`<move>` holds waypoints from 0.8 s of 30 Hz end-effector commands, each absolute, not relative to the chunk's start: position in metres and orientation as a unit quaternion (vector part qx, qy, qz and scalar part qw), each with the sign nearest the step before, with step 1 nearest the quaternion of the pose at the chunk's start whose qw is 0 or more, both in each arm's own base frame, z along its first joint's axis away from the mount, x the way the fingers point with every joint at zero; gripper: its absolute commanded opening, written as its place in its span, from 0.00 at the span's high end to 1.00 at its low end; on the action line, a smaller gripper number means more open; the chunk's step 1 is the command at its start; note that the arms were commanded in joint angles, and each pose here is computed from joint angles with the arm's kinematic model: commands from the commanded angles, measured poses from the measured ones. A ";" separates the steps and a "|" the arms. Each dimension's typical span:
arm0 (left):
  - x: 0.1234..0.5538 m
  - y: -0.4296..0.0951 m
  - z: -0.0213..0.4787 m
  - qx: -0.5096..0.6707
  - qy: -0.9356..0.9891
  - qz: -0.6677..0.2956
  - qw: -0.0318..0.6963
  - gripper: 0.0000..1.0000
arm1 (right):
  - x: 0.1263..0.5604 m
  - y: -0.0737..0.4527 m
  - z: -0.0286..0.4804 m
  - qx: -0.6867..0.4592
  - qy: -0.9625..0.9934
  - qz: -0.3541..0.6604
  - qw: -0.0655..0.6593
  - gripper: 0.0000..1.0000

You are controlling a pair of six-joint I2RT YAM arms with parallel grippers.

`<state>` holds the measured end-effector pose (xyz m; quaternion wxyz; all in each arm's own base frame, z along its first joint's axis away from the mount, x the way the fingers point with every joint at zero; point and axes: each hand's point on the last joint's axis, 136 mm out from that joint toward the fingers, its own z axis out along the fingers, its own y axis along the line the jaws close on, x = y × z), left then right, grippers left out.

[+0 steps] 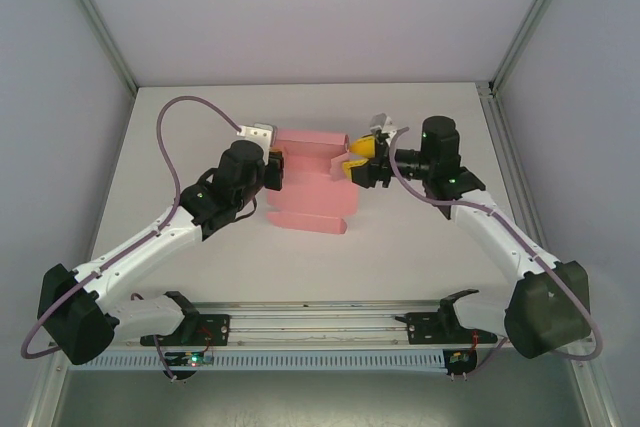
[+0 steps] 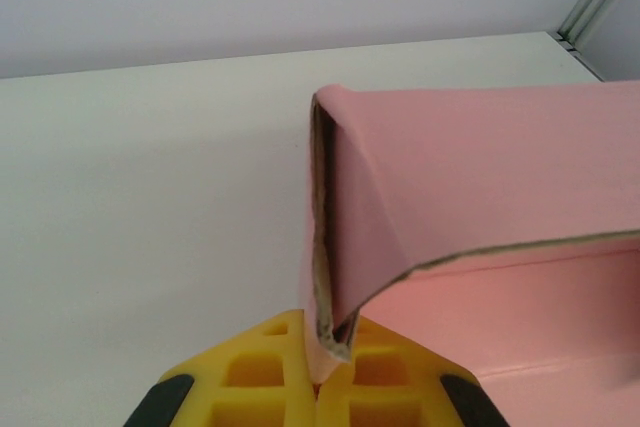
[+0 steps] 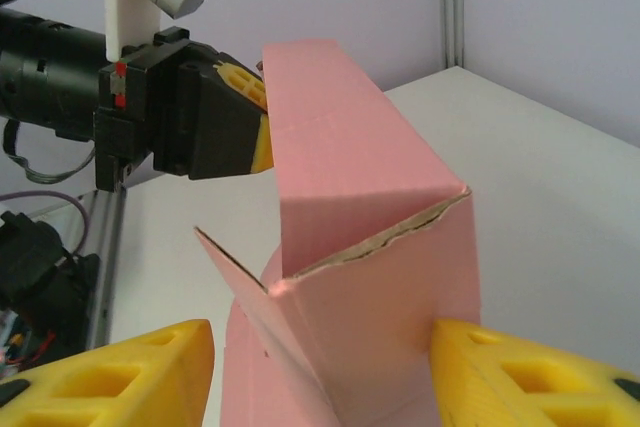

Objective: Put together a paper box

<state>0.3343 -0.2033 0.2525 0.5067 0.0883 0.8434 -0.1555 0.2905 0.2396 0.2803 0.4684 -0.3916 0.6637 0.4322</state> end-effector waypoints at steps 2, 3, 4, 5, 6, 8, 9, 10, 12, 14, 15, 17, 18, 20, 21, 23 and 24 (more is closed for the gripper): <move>0.338 -0.198 0.270 0.058 0.827 -0.171 0.532 1.00 | 0.292 0.252 0.272 -0.406 0.675 0.401 0.468 0.44; 0.337 -0.199 0.271 0.059 0.827 -0.174 0.531 1.00 | 0.297 0.253 0.270 -0.396 0.686 0.384 0.474 0.45; 0.336 -0.202 0.270 0.063 0.828 -0.180 0.527 1.00 | 0.308 0.250 0.266 -0.378 0.706 0.349 0.487 0.44; 0.335 -0.204 0.271 0.065 0.827 -0.186 0.526 1.00 | 0.320 0.246 0.263 -0.354 0.727 0.305 0.503 0.42; 0.334 -0.205 0.272 0.065 0.827 -0.193 0.525 1.00 | 0.334 0.238 0.260 -0.325 0.746 0.255 0.523 0.41; 0.332 -0.208 0.273 0.064 0.826 -0.205 0.521 1.00 | 0.352 0.224 0.258 -0.281 0.760 0.169 0.560 0.45; 0.332 -0.209 0.272 0.060 0.827 -0.210 0.518 1.00 | 0.359 0.219 0.259 -0.261 0.761 0.144 0.576 0.48; 0.331 -0.209 0.272 0.053 0.827 -0.217 0.516 1.00 | 0.363 0.216 0.261 -0.246 0.758 0.127 0.591 0.54; 0.330 -0.212 0.270 0.044 0.829 -0.230 0.508 1.00 | 0.370 0.212 0.265 -0.222 0.750 0.110 0.613 0.66; 0.330 -0.214 0.267 0.036 0.832 -0.238 0.500 1.00 | 0.374 0.211 0.268 -0.208 0.744 0.098 0.628 0.77; 0.331 -0.214 0.266 0.030 0.834 -0.239 0.496 1.00 | 0.376 0.210 0.269 -0.201 0.741 0.088 0.634 0.80; 0.332 -0.214 0.263 0.016 0.839 -0.241 0.487 1.00 | 0.382 0.204 0.273 -0.176 0.739 0.051 0.648 0.85; 0.332 -0.215 0.261 0.009 0.842 -0.244 0.481 1.00 | 0.384 0.200 0.273 -0.166 0.738 0.032 0.653 0.89; 0.332 -0.216 0.260 -0.005 0.847 -0.251 0.469 1.00 | 0.389 0.190 0.275 -0.135 0.735 -0.004 0.665 0.95; 0.332 -0.217 0.261 -0.012 0.847 -0.256 0.465 1.00 | 0.391 0.186 0.275 -0.122 0.733 -0.018 0.669 0.97; 0.331 -0.221 0.261 -0.030 0.847 -0.270 0.458 1.00 | 0.396 0.176 0.274 -0.094 0.733 -0.048 0.672 1.00; 0.330 -0.224 0.262 -0.036 0.845 -0.278 0.454 1.00 | 0.399 0.169 0.273 -0.079 0.736 -0.067 0.669 1.00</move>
